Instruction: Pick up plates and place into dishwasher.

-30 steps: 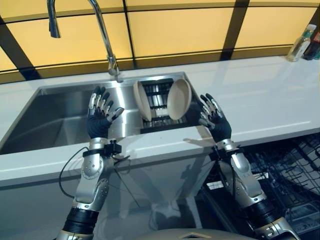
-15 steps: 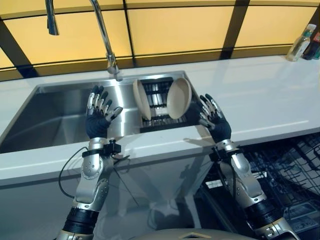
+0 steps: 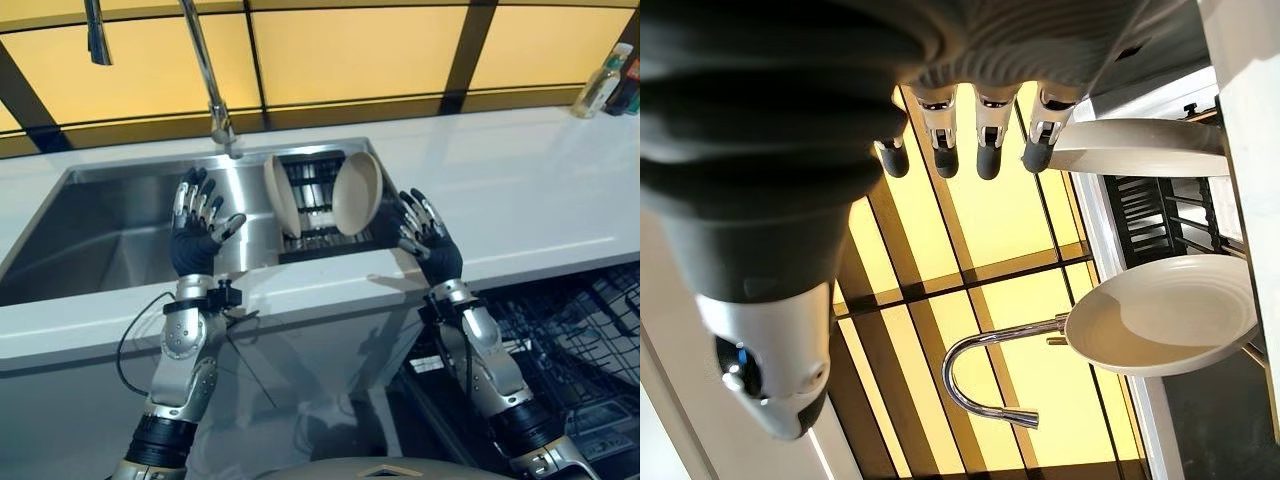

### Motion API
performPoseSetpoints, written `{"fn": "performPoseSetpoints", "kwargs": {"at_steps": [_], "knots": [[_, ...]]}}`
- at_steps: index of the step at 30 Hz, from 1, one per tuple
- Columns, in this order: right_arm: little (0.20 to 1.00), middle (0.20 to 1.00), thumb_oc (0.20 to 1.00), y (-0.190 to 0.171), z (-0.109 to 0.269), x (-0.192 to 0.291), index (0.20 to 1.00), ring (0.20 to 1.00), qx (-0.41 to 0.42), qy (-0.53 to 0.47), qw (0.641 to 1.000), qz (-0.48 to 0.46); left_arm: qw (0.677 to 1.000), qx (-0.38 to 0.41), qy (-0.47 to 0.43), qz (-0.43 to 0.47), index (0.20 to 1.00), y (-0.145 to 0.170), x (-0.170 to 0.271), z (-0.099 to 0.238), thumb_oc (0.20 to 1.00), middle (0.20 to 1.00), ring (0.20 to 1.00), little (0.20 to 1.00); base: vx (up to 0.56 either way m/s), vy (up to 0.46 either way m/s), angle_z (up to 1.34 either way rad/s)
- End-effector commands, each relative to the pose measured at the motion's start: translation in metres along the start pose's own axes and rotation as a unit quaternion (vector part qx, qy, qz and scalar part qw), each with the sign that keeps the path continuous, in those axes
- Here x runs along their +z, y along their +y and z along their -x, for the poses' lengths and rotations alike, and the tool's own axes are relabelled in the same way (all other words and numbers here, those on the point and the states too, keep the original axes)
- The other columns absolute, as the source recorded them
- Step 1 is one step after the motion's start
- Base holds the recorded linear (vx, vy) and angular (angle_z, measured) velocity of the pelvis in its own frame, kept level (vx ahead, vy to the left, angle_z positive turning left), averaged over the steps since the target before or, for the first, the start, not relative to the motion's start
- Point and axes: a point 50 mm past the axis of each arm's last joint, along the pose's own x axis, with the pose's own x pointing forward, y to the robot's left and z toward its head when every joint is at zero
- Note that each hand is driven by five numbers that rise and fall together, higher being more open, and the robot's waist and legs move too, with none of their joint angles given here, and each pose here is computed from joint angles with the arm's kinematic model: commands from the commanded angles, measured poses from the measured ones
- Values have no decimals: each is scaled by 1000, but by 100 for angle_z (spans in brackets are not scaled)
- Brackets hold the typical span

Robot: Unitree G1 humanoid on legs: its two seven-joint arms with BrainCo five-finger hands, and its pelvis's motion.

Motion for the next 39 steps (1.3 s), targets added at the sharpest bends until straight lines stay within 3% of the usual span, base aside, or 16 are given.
{"fn": "performPoseSetpoints", "kwargs": {"at_steps": [1,5,10,15,16,22,29,35,39], "knots": [[1000,1000,1000,12,-6,13,1000,1000,29,-37,999,-20,983,-58,-134,-116,1000,-7,38,-30,1000,1000,1000,1000,51,9,-2],[1000,1000,1000,14,-6,9,1000,1000,37,-23,999,-22,940,-66,-195,-271,1000,-4,55,-55,1000,1000,1000,1000,40,19,-3],[1000,1000,1000,14,-3,6,1000,1000,43,-10,999,-19,855,-77,-227,-461,1000,15,67,-83,1000,1000,1000,1000,35,21,-15],[1000,1000,1000,10,-2,6,1000,1000,46,1,999,-13,718,-108,-250,-641,1000,37,85,-109,1000,1000,1000,1000,29,23,-8],[1000,1000,1000,9,-3,5,1000,1000,47,1,999,-12,700,-114,-252,-658,1000,39,89,-113,1000,1000,1000,1000,16,20,-14],[1000,1000,1000,4,-5,6,1000,1000,51,5,999,-4,519,-189,-270,-789,1000,42,101,-126,1000,1000,1000,1000,5,7,-2],[1000,1000,1000,7,-7,-1,1000,1000,52,15,999,-3,445,-200,-256,-835,1000,44,113,-140,1000,1000,1000,1000,37,0,-2],[1000,1000,1000,7,-5,1,1000,1000,50,16,999,-5,462,-227,-179,-839,1000,48,107,-144,1000,1000,1000,1000,29,-8,-6],[1000,1000,1000,6,-5,1,1000,1000,46,22,999,-8,430,-263,-143,-852,1000,46,99,-146,1000,1000,1000,1000,42,0,-7]]}}
